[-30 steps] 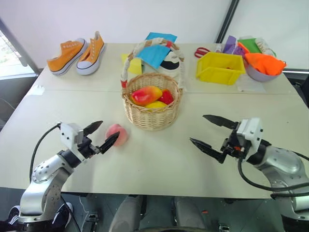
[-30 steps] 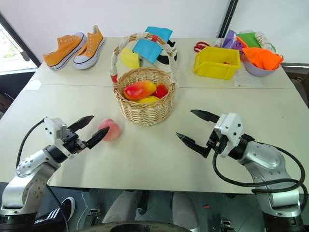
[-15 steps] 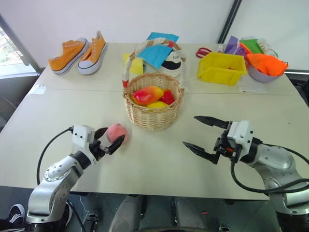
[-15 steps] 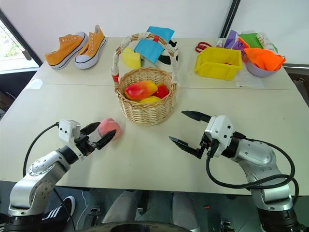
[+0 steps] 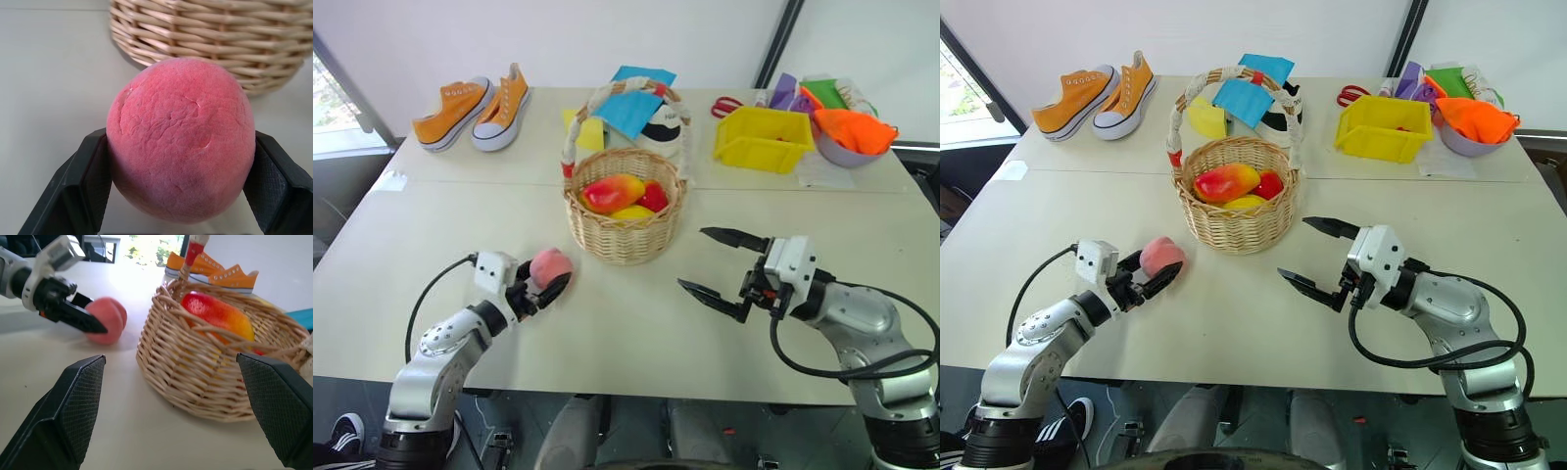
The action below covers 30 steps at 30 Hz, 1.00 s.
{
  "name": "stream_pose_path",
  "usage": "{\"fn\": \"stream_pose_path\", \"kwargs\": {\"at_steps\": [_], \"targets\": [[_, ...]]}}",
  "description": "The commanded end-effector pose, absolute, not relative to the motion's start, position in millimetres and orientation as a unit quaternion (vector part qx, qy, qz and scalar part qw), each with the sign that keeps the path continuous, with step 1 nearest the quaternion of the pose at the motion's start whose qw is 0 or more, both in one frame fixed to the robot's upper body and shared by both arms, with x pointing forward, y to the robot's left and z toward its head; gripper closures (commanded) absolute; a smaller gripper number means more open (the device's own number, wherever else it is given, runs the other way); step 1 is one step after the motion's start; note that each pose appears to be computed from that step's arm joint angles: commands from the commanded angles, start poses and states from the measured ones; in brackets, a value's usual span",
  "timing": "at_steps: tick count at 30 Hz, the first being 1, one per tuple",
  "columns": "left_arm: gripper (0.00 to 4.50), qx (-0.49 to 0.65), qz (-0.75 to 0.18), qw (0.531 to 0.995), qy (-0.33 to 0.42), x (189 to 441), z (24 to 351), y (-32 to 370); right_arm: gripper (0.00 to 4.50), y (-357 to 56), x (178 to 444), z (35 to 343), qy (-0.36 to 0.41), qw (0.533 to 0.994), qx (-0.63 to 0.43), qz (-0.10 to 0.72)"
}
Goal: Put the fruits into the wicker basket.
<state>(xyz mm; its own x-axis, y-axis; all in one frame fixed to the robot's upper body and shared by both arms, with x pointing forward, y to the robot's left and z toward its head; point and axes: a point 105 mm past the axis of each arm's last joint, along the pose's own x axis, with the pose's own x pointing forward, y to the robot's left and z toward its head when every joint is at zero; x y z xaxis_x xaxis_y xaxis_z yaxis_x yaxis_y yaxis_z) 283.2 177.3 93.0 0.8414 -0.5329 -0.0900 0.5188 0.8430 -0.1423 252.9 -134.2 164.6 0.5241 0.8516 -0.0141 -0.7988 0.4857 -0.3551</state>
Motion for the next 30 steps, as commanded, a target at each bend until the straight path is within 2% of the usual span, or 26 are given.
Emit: {"fn": "stream_pose_path", "kwargs": {"at_steps": [1,4,7,11,16,21,23,26,30], "targets": [[1.29,-0.024,-0.302,0.953,0.006,271,117,187,0.00,-132,249,173,-0.105,0.856,-0.159,0.481],[1.29,-0.063,-0.344,0.937,-0.013,255,132,195,0.00,-134,251,177,-0.114,0.862,-0.143,0.473],[1.29,-0.081,-0.358,0.930,-0.033,254,147,196,0.00,-135,253,177,-0.114,0.866,-0.139,0.467],[1.29,-0.102,-0.397,0.910,-0.065,275,190,163,0.00,-132,258,181,-0.125,0.872,-0.126,0.456],[1.29,-0.096,-0.397,0.909,-0.081,300,206,134,0.00,-127,263,183,-0.134,0.874,-0.120,0.452],[1.29,-0.096,-0.419,0.895,-0.114,313,226,102,0.00,-123,266,183,-0.135,0.877,-0.116,0.447],[1.29,-0.079,-0.407,0.902,-0.122,322,227,96,0.00,-122,267,182,-0.134,0.877,-0.117,0.447],[1.29,-0.085,-0.359,0.923,-0.113,347,224,95,0.00,-119,268,182,-0.134,0.878,-0.114,0.445],[1.29,-0.078,-0.378,0.916,-0.111,355,226,76,0.00,-116,269,182,-0.137,0.877,-0.117,0.445]]}}
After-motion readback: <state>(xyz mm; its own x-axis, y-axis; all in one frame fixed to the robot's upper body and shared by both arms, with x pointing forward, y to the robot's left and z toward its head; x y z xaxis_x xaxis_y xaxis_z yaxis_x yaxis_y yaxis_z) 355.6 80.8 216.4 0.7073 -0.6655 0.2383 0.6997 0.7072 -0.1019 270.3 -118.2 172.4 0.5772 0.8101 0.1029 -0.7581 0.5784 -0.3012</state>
